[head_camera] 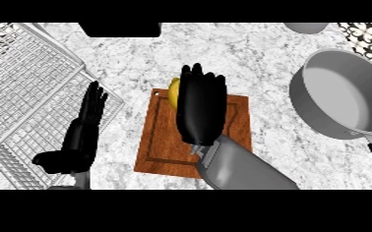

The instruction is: Pick the lemon from the cutting board and place it in the pot

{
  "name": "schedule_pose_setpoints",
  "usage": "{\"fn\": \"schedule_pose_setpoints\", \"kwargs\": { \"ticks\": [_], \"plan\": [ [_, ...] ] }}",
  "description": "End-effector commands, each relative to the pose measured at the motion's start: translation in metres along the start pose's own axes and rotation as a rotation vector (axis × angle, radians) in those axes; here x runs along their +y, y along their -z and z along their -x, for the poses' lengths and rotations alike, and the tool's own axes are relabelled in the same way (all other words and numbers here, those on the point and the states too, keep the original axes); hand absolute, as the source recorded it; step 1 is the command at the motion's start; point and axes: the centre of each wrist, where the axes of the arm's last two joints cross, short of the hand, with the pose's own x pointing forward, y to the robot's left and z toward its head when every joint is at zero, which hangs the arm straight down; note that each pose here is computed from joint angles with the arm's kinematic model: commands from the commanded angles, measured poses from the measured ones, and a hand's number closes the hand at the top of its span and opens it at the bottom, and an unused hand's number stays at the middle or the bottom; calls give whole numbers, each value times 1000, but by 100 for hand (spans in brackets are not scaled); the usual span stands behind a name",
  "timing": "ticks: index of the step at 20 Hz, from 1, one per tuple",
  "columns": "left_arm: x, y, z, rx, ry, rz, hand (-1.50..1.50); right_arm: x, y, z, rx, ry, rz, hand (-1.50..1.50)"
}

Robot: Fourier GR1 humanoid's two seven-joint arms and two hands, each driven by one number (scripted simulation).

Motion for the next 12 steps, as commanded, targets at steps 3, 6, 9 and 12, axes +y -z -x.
{"fn": "schedule_pose_setpoints", "kwargs": {
  "ticks": [3,6,9,12],
  "plan": [
    [8,12,0,11,11,-13,0,-22,10,1,239,-72,128,150],
    [2,10,-8,-3,-2,-20,0,-43,16,9,305,-73,141,150],
    [11,-7,-4,23,13,-8,0,-43,24,42,341,-87,150,150],
    [28,7,-7,5,3,-20,0,-50,28,68,388,-133,159,150]
  ]
}}
